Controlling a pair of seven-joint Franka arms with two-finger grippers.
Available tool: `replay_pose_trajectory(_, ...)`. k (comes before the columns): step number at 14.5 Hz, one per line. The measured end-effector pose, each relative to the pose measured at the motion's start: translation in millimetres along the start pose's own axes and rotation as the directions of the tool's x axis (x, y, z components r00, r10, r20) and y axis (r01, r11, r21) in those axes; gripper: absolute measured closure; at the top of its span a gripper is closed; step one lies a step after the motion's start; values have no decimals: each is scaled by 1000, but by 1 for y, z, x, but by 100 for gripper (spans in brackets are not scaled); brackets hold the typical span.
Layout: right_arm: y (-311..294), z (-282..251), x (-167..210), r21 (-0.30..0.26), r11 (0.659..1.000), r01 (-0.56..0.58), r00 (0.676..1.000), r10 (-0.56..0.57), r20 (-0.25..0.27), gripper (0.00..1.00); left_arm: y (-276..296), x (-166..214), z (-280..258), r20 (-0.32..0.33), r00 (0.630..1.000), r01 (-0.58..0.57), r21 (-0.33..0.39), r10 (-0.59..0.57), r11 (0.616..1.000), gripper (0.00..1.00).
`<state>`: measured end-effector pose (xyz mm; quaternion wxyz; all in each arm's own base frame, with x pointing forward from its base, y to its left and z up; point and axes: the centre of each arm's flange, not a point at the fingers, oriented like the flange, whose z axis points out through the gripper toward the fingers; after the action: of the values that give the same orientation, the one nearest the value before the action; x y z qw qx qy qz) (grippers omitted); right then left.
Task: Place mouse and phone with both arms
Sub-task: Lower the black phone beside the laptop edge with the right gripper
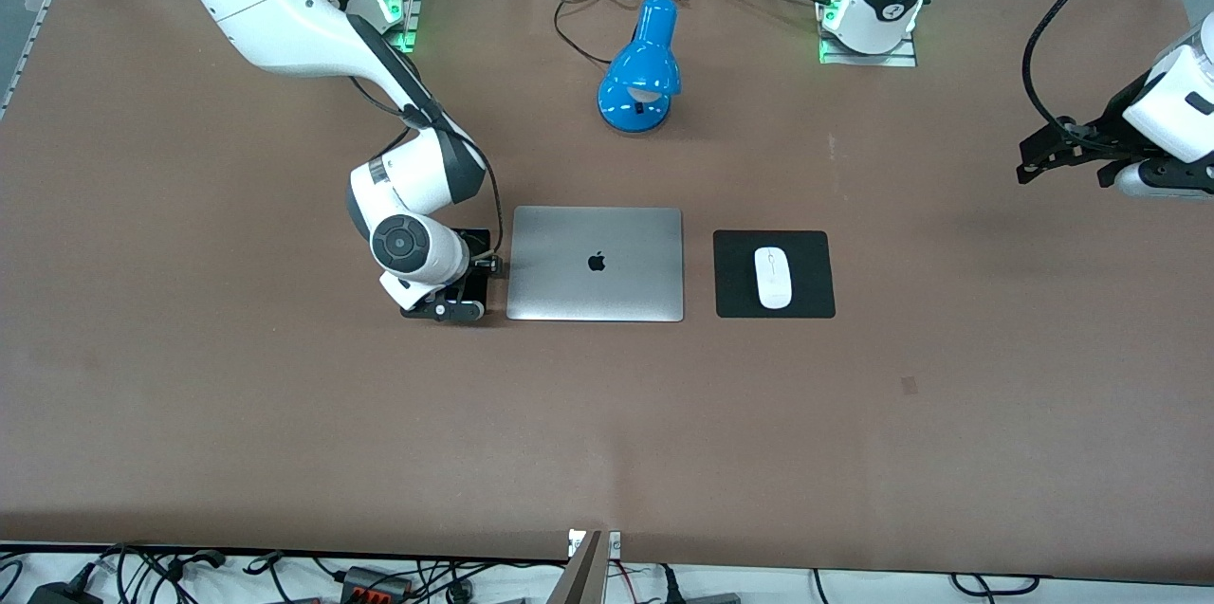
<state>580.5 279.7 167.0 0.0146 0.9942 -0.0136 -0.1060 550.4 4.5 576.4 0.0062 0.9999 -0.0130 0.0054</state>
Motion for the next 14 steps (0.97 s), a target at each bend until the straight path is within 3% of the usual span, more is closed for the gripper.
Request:
replay_pose_trajectory(4, 1, -2, -1, -5, 1000, 0, 1000, 0, 6, 20, 1, 0, 0, 1, 1000, -4, 0, 4, 1000, 0)
replay_pose_trajectory(6, 0, -6, -1, -4, 1000, -2, 1000, 2, 0, 5, 2, 0, 0, 1, 1000, -6, 0, 6, 1000, 0)
replay_pose_trajectory(8, -1, -23, 1, 6, 1000, -2, 1000, 2, -27, 0, 2, 0, 0, 1, 1000, -7, 0, 7, 1000, 0)
replay_pose_trajectory(11, 2, -81, 6, 11, 1000, -10, 998, 10, -67, 0, 2, 0, 0, 1, 1000, -8, 0, 8, 1000, 0)
replay_pose_trajectory(14, 22, -168, 18, 1, 999, -50, 996, 50, -75, 0, 2, 0, 0, 1, 1000, -9, 0, 9, 1000, 0)
